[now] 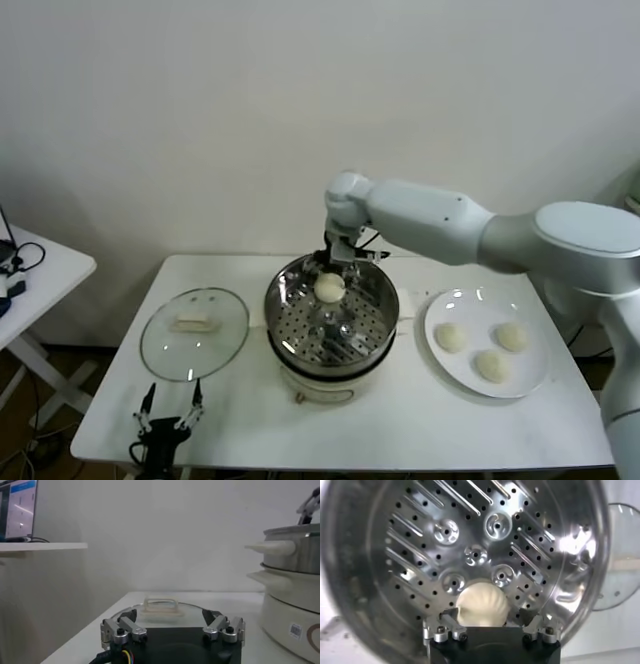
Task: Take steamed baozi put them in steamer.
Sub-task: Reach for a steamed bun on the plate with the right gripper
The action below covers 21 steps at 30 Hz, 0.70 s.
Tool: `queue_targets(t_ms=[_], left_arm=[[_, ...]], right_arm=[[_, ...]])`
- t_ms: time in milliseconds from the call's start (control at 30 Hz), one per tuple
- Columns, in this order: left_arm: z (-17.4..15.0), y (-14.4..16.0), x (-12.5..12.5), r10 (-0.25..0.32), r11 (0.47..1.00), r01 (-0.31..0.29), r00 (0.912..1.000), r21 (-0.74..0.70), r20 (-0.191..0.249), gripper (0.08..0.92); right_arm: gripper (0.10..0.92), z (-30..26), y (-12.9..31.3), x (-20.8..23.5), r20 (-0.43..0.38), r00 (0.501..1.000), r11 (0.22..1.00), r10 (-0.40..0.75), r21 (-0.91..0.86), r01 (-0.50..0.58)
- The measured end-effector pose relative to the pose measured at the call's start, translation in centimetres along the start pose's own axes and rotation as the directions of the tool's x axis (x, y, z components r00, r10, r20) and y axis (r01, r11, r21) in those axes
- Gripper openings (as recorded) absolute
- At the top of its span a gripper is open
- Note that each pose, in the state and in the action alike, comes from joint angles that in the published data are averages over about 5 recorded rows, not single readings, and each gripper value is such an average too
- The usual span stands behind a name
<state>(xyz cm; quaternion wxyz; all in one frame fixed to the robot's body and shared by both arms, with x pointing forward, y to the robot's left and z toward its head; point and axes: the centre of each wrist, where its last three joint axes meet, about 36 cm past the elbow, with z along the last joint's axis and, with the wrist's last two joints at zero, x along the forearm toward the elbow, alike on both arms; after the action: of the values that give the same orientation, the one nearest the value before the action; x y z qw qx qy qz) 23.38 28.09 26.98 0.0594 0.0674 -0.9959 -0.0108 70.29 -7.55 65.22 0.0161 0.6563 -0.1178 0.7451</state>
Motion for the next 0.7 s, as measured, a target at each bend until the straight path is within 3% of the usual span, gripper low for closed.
queue_targets(t_ms=[200,367,500,700], left_arm=[[0.0,-0.2,0.1,0.004,1.0,-0.004,1.0,-0.001,0.0,0.823],[0.1,-0.2,0.2,0.003,1.0,-0.003,1.0,-0.002,0.0,0.823],[0.1,-0.1,0.2,-0.001,1.0,0.001,1.0,-0.001,0.002,0.823],[0.3,-0.1,0.0,-0.004,1.0,0.004,1.0,-0.001,0.002,0.823]], right_arm=[[0.823,2.5,5.3,6.5,0.016,0.999,0.981,-0.035,-0.193,0.037],[0.823,3.5,12.5,9.0,0.017,0.997,0.911,-0.07,-0.406,0.07],[0.823,2.8,19.1,8.0,0.02,0.998,0.792,-0.054,-0.608,0.055],[0.823,0.0,26.1,3.7,0.005,1.0,0.539,0.012,-0.842,-0.003]])
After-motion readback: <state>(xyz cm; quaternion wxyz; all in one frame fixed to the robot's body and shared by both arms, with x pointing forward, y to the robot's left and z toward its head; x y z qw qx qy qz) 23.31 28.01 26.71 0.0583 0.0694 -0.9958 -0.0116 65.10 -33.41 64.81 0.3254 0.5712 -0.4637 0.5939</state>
